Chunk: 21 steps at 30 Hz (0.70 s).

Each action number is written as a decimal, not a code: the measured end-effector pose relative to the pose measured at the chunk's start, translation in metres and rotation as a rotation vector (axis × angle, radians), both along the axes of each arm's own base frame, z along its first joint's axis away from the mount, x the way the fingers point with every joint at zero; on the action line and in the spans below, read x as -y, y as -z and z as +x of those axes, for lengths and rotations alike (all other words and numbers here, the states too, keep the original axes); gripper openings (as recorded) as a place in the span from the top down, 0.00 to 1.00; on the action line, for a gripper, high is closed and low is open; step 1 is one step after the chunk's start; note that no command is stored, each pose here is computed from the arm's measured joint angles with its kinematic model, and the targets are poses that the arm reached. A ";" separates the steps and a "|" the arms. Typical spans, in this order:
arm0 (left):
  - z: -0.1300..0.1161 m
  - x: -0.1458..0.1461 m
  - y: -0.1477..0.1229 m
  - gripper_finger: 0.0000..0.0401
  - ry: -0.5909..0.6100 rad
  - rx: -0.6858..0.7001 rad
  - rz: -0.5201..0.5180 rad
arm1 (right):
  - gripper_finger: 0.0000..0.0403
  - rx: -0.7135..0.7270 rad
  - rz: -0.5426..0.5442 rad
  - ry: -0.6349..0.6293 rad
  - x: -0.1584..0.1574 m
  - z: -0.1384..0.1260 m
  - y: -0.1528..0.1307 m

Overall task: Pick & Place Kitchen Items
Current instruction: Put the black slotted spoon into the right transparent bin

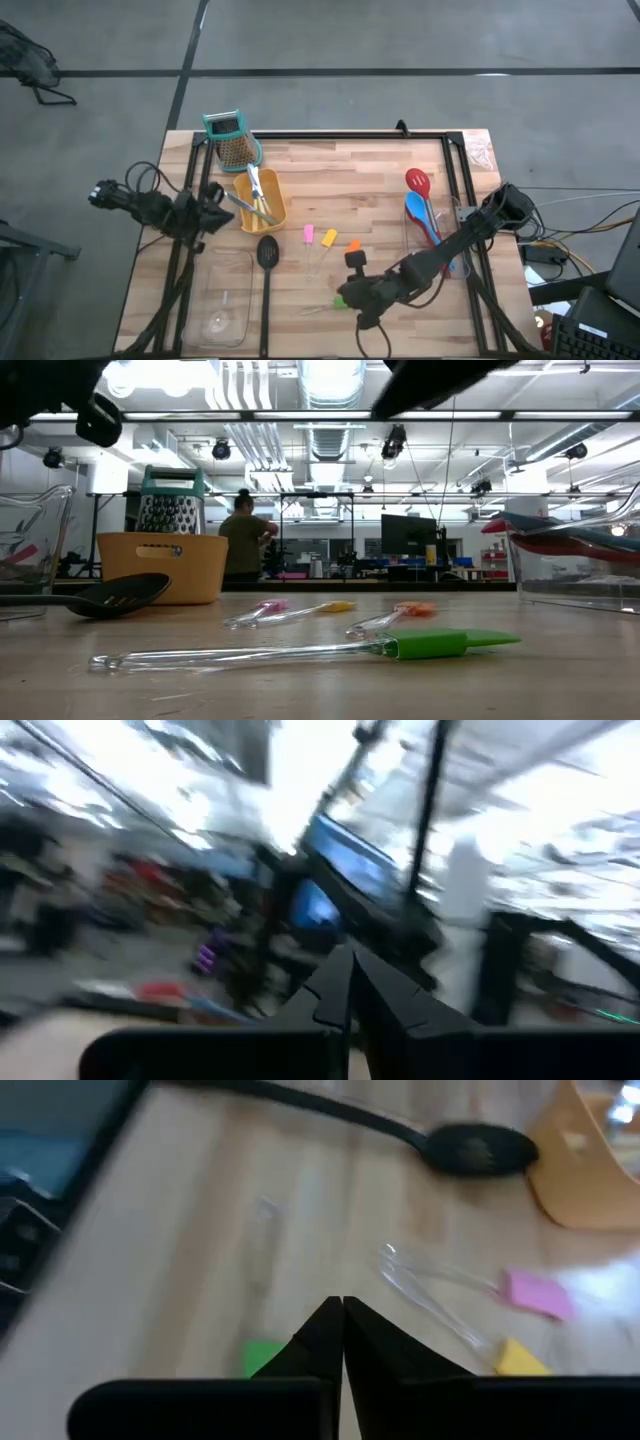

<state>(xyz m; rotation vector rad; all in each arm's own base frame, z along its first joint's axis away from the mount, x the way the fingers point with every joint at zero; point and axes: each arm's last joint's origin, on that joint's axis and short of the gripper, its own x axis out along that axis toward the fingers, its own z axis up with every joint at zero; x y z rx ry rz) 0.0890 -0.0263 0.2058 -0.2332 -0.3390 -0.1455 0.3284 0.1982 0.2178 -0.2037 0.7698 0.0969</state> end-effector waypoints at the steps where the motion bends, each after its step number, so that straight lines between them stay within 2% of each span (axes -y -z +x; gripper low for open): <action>1: 0.001 0.002 0.003 0.95 0.047 -0.026 0.005 | 0.98 0.009 0.005 -0.010 0.000 0.001 0.000; 3: 0.004 0.005 0.007 0.95 0.111 -0.064 0.033 | 0.98 0.005 -0.016 -0.018 0.002 0.000 0.001; 7: 0.005 0.002 -0.003 0.95 0.012 -0.016 -0.024 | 0.98 0.029 -0.060 0.033 0.009 0.004 0.001; 9: 0.005 0.002 -0.016 0.95 0.015 -0.039 -0.032 | 0.98 0.029 -0.056 0.052 0.013 0.005 0.002; 13: 0.015 0.006 -0.023 0.96 0.027 -0.264 0.033 | 0.98 0.024 -0.056 0.061 0.015 0.005 0.004; 18: 0.037 0.014 -0.049 0.96 0.027 -0.426 0.105 | 0.98 0.023 -0.055 0.066 0.017 0.006 0.005; 21: 0.054 0.021 -0.059 0.96 0.037 -0.580 0.231 | 0.98 0.020 -0.058 0.067 0.017 0.006 0.006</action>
